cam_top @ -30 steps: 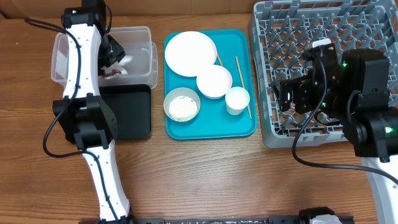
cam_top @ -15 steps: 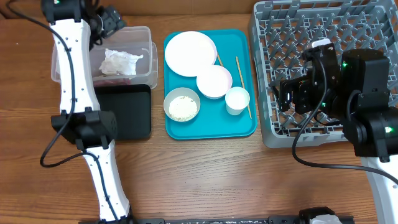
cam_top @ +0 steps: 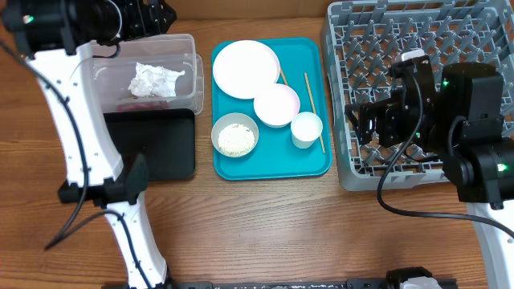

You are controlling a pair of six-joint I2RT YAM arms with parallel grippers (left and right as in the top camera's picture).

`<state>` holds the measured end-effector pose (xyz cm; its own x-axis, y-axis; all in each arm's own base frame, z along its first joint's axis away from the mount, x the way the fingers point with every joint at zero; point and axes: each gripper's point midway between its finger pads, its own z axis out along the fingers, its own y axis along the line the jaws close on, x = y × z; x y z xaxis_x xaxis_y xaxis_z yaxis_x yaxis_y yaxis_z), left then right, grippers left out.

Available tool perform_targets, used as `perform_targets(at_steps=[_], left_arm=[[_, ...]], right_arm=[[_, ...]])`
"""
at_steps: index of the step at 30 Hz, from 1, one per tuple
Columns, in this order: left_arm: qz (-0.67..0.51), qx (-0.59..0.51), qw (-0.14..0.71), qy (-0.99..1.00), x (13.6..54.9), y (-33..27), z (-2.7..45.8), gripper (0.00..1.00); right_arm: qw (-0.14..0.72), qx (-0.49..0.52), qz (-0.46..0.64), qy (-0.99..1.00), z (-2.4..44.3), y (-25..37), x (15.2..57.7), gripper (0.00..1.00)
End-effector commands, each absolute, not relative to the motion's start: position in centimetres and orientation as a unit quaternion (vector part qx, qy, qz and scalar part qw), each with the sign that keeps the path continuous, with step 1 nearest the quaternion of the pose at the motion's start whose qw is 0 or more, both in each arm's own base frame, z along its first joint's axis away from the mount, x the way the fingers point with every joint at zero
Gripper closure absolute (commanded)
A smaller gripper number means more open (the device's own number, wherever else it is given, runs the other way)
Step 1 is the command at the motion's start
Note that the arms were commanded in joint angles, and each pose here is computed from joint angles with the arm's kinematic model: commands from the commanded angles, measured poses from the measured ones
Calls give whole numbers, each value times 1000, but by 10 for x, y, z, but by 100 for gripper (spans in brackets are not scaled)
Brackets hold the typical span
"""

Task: Sort waste into correct bins and load items into the dishwasher
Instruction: 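Reach the left gripper to the rice bowl and grasp its rim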

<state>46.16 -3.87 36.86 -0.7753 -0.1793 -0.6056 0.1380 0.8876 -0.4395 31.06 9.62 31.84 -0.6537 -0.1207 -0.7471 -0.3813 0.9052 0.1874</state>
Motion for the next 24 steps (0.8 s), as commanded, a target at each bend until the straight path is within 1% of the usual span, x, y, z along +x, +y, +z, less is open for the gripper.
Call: perform_targets(at_steps=[1,3,5,8,11,12,13,15,18,21,24], left_arm=[[-252,46,371,893,412,-70,421,12],[-226,48,358,905,397,-75,418,11],[-199,54,328,922,380,-85,405,11],[-184,78,264,944,359,-109,373,11],[-156,105,189,964,346,-130,329,13],[-141,112,164,970,344,-134,312,15],[-129,119,146,974,343,-138,297,19],[-106,135,112,979,342,-149,264,24],[-99,175,95,975,348,-167,224,29],[-96,226,89,965,351,-188,185,35],[-88,256,78,959,350,-201,149,42]], right_arm=[[420,-141,173,880,342,97,303,0],[425,-137,167,879,344,95,302,0],[428,-109,152,884,344,86,303,0],[427,-46,115,896,341,64,305,0],[425,13,101,899,340,42,306,0],[424,32,99,900,339,34,306,0],[421,50,98,900,338,27,306,0],[415,86,93,901,334,9,304,0],[405,106,89,904,330,-4,301,0],[396,106,86,908,326,-4,298,0],[391,106,86,910,324,-4,296,0]])
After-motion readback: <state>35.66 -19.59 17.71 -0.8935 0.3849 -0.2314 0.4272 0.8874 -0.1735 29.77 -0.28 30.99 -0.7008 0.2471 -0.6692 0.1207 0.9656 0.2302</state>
